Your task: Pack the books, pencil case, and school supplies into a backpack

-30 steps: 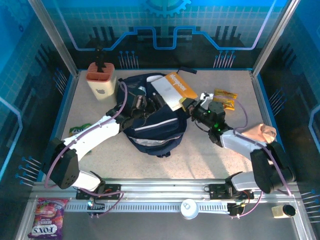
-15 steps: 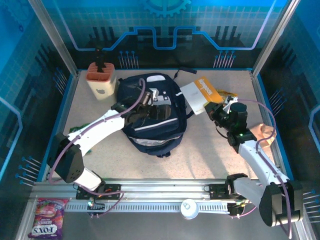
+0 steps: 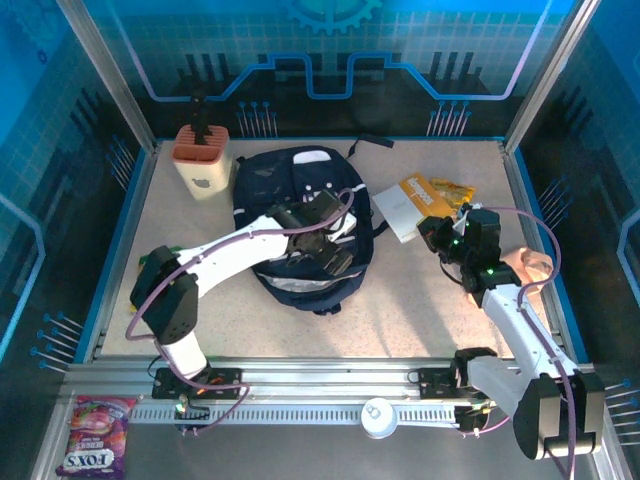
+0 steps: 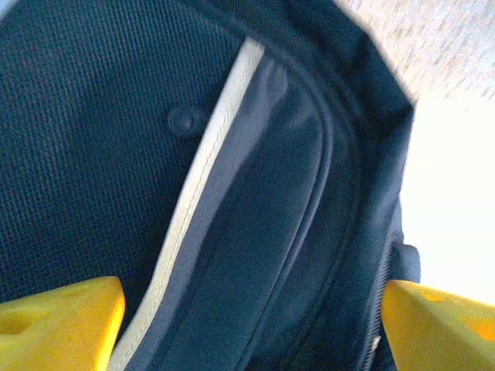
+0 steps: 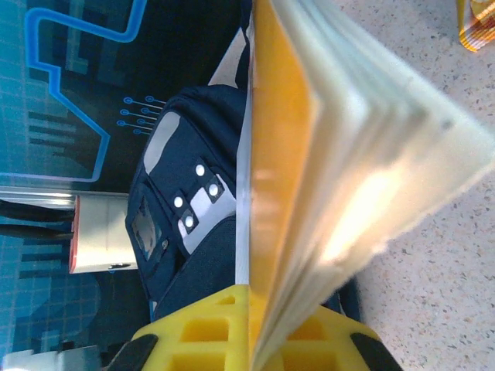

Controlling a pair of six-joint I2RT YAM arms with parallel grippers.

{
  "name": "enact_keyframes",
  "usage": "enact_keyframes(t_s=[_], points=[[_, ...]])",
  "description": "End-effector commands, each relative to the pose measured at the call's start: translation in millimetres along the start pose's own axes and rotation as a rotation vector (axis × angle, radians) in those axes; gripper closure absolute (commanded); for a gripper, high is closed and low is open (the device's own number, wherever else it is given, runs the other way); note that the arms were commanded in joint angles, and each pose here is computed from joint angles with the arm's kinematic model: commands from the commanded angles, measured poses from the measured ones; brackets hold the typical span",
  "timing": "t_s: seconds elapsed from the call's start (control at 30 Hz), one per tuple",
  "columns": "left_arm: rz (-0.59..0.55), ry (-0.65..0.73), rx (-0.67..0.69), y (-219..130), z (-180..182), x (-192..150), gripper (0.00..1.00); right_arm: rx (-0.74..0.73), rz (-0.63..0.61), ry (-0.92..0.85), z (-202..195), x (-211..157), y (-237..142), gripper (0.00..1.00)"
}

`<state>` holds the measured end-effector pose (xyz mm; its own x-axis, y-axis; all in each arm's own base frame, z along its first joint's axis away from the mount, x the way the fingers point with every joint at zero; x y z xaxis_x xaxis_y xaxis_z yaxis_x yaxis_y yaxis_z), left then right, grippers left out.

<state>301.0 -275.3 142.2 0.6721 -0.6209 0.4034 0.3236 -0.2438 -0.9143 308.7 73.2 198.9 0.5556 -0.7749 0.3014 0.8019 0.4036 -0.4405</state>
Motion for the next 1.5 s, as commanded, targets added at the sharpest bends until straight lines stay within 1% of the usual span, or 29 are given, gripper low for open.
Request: enact_keyframes(t_s=[0.0, 0.1, 0.13, 0.23, 0.3, 0.37, 0.43, 0.63, 0.73, 0.83, 0.9, 0.97, 1.03, 1.1, 1.2, 1.3, 1.47], points=[[0.144, 0.115, 0.029, 3.1, 3.1, -20.1, 0.15, 0.025, -0.010, -0.024, 11.5, 7.0, -5.9, 1.00], [0.212, 0.120, -0.024, 13.0, -5.2, -26.1, 0.16, 0.030, -0.009, -0.017, 11.6, 7.2, -4.7, 1.00], [0.222, 0.122, -0.022, 15.9, -5.7, -25.9, 0.17, 0.030, -0.011, -0.016, 11.5, 7.6, -4.4, 1.00], [0.238, 0.129, 0.034, 23.9, 1.4, -24.3, 0.19, 0.034, -0.005, -0.013, 11.4, 6.8, -3.4, 1.00], [0.234, 0.133, 0.079, 26.0, 7.7, -18.9, 0.23, 0.034, -0.004, -0.013, 11.5, 6.7, -3.7, 1.00], [0.234, 0.139, 0.094, 28.0, 9.6, -15.5, 0.27, 0.035, -0.003, -0.016, 12.0, 6.6, -3.7, 1.00], [0.234, 0.154, 0.123, 30.0, 12.4, -12.7, 0.28, 0.036, -0.003, -0.013, 12.1, 7.0, -4.1, 1.00], [0.286, 0.203, 0.175, 39.5, 16.0, -18.0, 0.28, 0.038, -0.008, -0.014, 12.6, 7.4, -5.1, 1.00], [0.306, 0.218, 0.173, 43.9, 13.6, -22.2, 0.26, 0.038, -0.007, -0.014, 12.8, 7.4, -5.2, 1.00], [0.324, 0.238, 0.164, 47.3, 11.0, -26.0, 0.21, 0.036, -0.010, -0.011, 12.1, 7.8, -5.8, 1.00], [0.327, 0.244, 0.175, 49.5, 11.9, -25.0, 0.21, 0.036, -0.011, -0.011, 12.5, 8.3, -5.7, 1.00], [0.309, 0.236, 0.231, 49.0, 18.5, -18.1, 0.28, 0.036, -0.010, -0.009, 12.5, 8.4, -5.5, 1.00], [0.273, 0.220, 0.287, 44.3, 25.8, -7.7, 0.40, 0.037, -0.011, -0.009, 12.7, 8.6, -5.9, 1.00], [0.206, 0.190, 0.340, 33.9, 32.2, 6.6, 0.55, 0.033, -0.013, -0.015, 12.7, 9.0, -6.3, 1.00], [0.111, 0.150, 0.366, 14.0, 35.7, 23.5, 0.67, 0.013, -0.010, -0.035, 11.4, 9.4, -8.6, 1.00], [0.043, 0.121, 0.373, -1.7, 36.7, 32.5, 0.81, -0.010, -0.020, -0.057, 9.0, 11.8, -13.3, 1.00], [-0.054, 0.073, 0.396, -25.7, 40.9, 47.4, 1.00, -0.041, -0.047, -0.077, 4.4, 15.9, -23.6, 1.00]])
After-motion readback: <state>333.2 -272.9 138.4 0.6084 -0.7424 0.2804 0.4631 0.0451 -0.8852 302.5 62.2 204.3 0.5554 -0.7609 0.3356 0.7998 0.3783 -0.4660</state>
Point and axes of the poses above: each hand's point on the last joint's axis, 136 mm out from that joint toward the fingers, its own y axis out along the fingers, its own z axis along the line the jaws close on, x = y × z, the point moved 2 cm from there along -y, back along the fingers, and after that the axes turned 1 degree about y, right-handed, at the moved point
